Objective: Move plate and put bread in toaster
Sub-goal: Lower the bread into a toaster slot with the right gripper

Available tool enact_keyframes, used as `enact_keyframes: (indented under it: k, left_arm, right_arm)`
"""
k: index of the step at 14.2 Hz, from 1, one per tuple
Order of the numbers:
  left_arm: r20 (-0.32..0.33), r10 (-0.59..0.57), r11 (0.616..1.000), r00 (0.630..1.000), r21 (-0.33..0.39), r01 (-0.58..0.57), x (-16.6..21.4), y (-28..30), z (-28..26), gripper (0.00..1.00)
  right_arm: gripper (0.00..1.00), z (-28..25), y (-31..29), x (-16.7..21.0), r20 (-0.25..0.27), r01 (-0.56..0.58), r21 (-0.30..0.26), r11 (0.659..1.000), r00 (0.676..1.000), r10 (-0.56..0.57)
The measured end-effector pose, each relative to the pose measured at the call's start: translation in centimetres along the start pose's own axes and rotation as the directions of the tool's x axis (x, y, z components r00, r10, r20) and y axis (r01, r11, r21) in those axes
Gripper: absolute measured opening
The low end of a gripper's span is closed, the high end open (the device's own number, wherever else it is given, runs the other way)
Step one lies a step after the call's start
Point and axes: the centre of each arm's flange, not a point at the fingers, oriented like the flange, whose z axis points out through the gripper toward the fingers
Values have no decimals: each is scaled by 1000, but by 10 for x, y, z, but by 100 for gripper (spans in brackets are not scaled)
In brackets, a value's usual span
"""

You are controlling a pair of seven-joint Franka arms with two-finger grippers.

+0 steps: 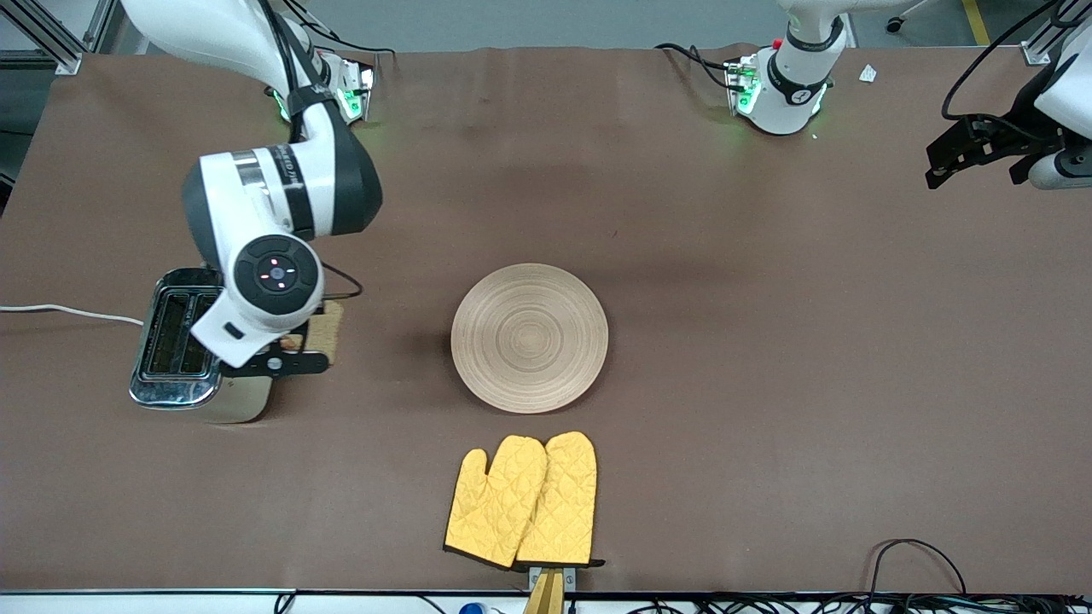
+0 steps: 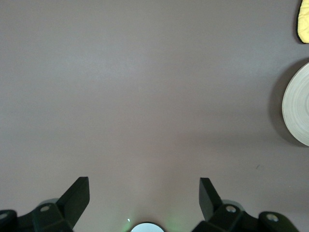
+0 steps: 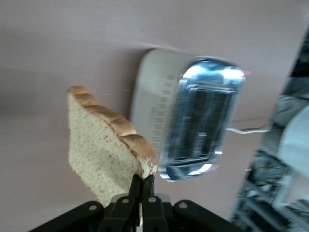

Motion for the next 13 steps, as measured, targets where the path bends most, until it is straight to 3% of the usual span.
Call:
enact_keyframes:
  k: [3,9,13]
  left_arm:
    - [1,8,1000,1000,-13,-8,-1,5,0,100]
    - [6,14,999,1000,-49,-14,-1,10,0,100]
    - [5,28,998,1000,-48,-28,-2,18,-1,100]
  right_arm:
    - [4,10,51,1,26,61,-91,994,998,-59]
    - [4,46,100,7,99,63,-243,968,994,-39]
    - [4,90,112,20,108,54,-256,965,994,-27]
